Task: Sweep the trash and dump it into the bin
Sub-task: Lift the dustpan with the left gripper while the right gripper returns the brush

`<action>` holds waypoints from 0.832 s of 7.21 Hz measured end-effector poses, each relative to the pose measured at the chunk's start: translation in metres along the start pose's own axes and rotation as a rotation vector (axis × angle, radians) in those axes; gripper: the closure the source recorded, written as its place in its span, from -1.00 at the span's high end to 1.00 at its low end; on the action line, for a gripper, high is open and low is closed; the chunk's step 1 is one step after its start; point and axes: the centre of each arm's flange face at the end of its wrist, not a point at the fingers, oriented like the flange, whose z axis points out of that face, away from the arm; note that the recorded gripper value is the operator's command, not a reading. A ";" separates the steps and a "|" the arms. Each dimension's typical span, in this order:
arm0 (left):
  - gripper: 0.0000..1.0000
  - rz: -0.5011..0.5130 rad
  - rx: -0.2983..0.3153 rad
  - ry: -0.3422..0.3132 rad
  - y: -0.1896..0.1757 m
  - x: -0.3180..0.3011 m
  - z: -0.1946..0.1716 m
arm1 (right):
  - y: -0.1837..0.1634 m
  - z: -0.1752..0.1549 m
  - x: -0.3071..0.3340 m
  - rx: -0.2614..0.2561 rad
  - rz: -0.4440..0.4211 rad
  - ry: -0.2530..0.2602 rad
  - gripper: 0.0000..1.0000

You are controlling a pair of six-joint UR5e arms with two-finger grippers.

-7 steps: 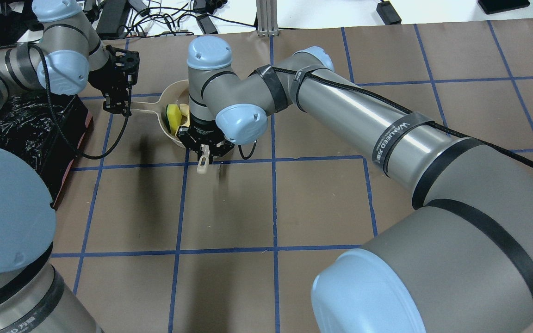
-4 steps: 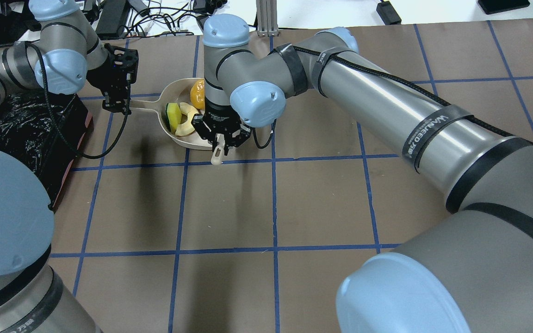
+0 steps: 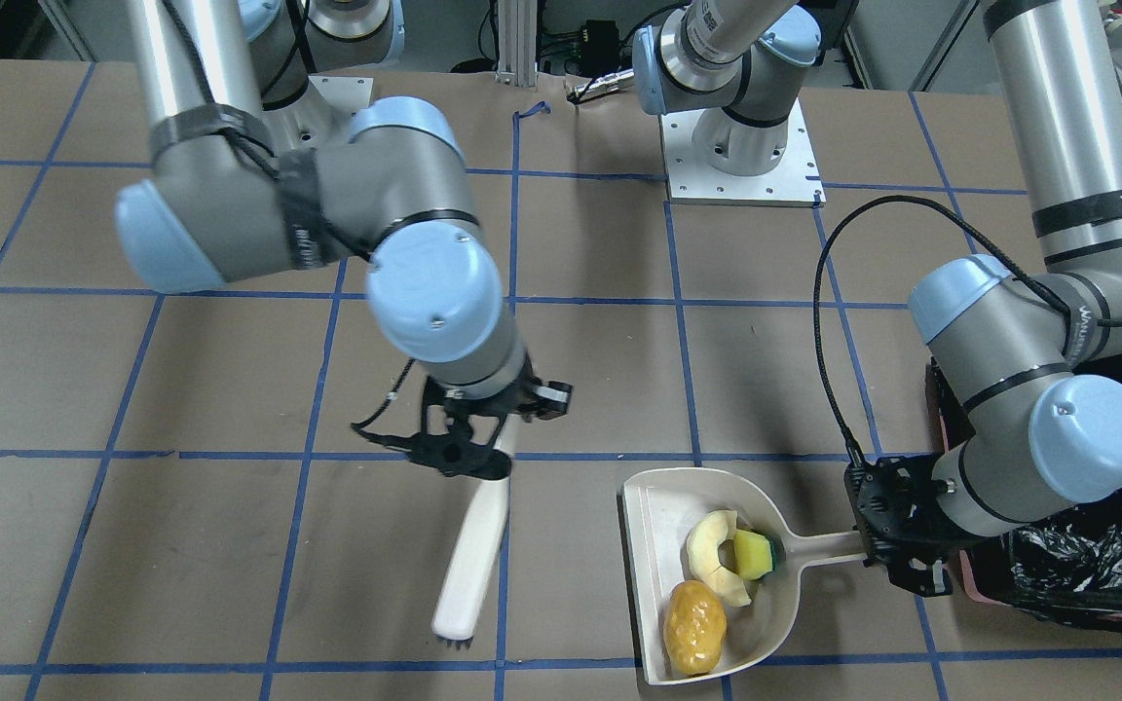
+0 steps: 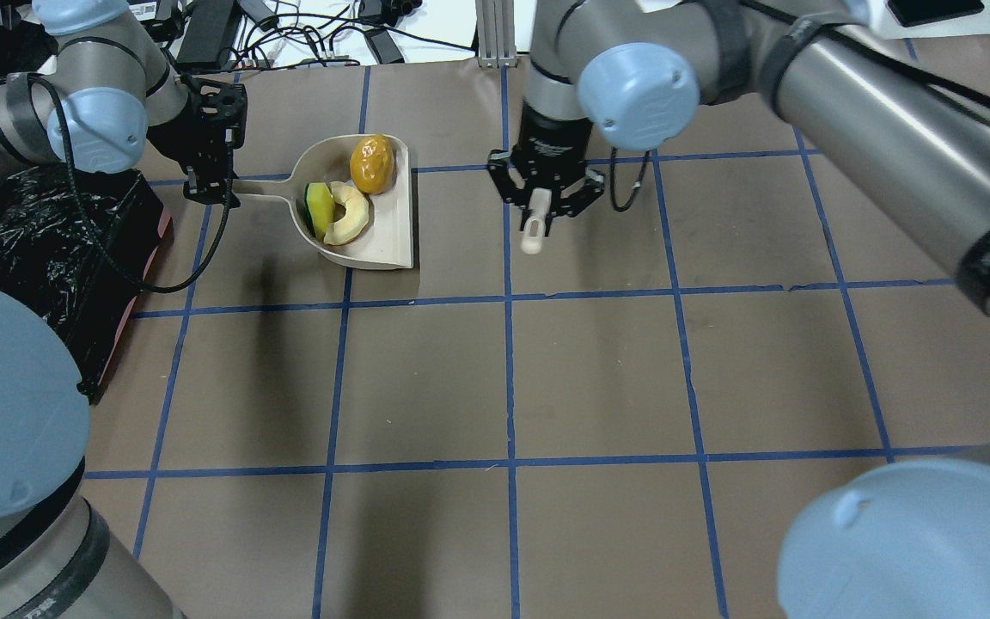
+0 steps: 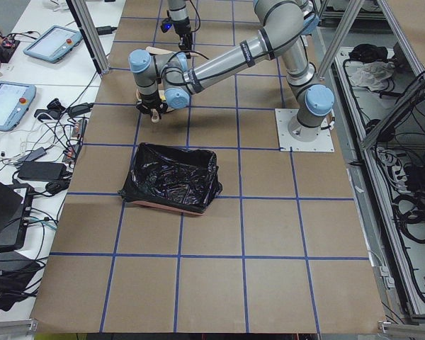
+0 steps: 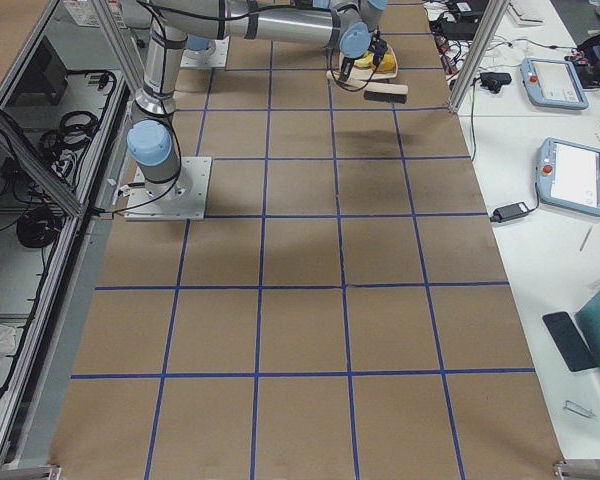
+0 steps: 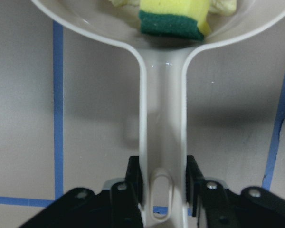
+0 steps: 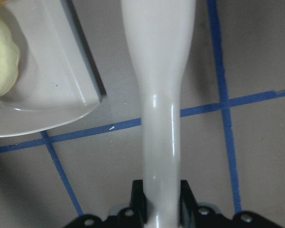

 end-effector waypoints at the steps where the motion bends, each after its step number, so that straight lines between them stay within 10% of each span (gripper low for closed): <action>1: -0.77 -0.006 0.001 -0.009 0.004 0.001 -0.008 | -0.015 -0.014 0.060 0.010 -0.014 0.028 -1.00; 6: -0.79 -0.055 0.032 -0.029 0.085 0.024 -0.077 | -0.056 -0.002 0.243 -0.035 -0.123 0.118 -1.00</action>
